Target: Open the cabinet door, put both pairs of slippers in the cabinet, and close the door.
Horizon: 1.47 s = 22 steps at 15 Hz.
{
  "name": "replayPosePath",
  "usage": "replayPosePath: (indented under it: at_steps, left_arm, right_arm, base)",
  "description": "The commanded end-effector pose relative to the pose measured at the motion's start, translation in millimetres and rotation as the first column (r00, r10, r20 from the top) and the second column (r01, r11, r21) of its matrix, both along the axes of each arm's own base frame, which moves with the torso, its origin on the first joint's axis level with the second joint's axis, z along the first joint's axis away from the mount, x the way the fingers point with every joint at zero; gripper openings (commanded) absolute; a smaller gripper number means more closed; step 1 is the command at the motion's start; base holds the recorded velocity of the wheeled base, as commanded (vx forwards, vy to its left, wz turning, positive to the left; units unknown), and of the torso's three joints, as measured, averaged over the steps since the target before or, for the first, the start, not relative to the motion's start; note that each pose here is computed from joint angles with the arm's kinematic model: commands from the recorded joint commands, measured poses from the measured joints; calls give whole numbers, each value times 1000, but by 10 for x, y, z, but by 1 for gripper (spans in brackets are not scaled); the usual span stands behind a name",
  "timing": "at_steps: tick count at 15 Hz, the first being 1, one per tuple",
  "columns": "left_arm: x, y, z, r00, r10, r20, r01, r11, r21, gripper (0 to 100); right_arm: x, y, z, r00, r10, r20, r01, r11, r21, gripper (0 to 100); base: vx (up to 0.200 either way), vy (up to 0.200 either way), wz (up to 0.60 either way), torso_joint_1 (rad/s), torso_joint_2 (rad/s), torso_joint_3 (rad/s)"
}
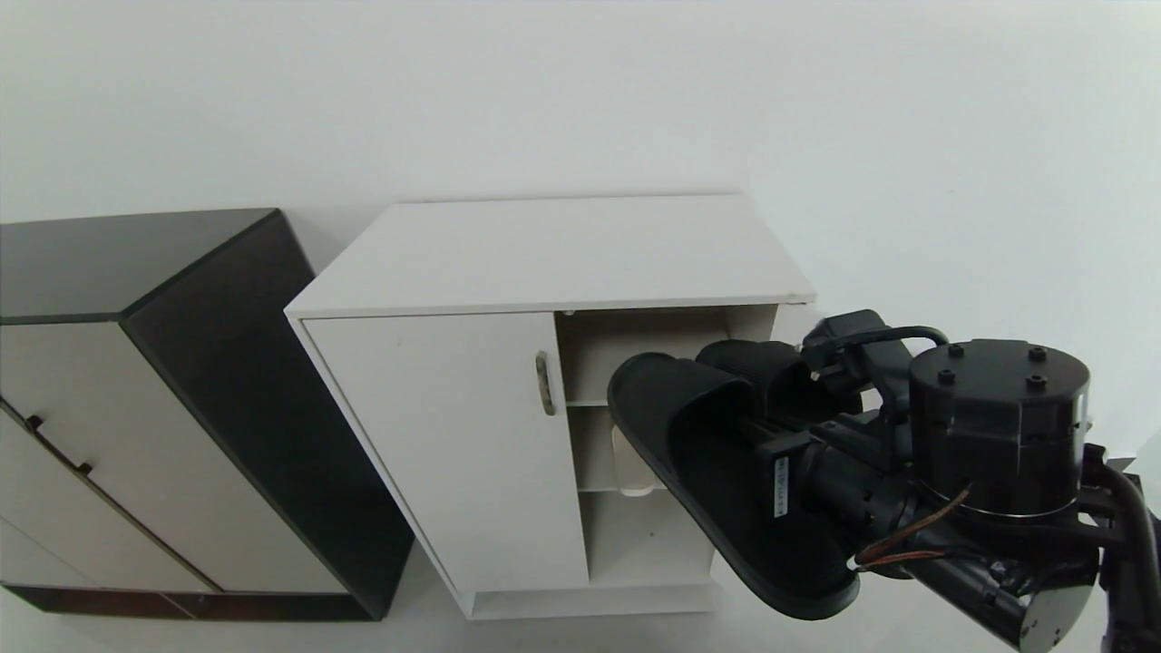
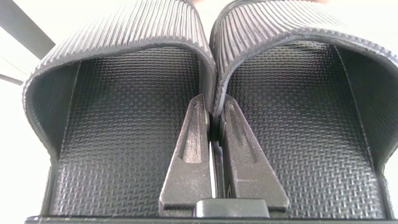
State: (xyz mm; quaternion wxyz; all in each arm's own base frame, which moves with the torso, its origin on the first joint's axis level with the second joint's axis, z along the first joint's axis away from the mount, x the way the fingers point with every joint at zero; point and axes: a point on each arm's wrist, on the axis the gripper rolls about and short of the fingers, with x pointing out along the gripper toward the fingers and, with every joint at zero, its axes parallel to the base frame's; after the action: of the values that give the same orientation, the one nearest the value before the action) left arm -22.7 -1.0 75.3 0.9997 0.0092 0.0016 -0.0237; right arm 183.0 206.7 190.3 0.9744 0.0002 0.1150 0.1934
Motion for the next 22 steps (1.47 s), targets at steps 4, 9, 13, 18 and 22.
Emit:
replayPosePath:
  at_steps: [4,9,13,18,22]
  left_arm:
    - [0,0,0,1000,0,1,0,1000,0,0]
    - [0,0,0,1000,0,1,0,1000,0,0]
    - [0,0,0,1000,0,1,0,1000,0,0]
    - [0,0,0,1000,0,1,0,1000,0,0]
    - [0,0,0,1000,0,1,0,1000,0,0]
  right_arm:
    - [5,7,-19,1000,1,-4,-1,1000,-5,0]
    - [5,8,-27,1000,1,-6,-1,1000,-7,0]
    - [5,8,-27,1000,1,-6,-1,1000,-7,0]
    - [2,4,-39,1000,1,-9,-1,1000,-12,0]
    - [2,4,-39,1000,1,-9,-1,1000,-12,0]
  base:
    - [0,0,0,-200,516,312]
    - [0,0,0,-176,492,320]
    - [0,0,0,-138,473,331]
    - [0,0,0,-101,457,360]
    - [0,0,0,-36,400,364]
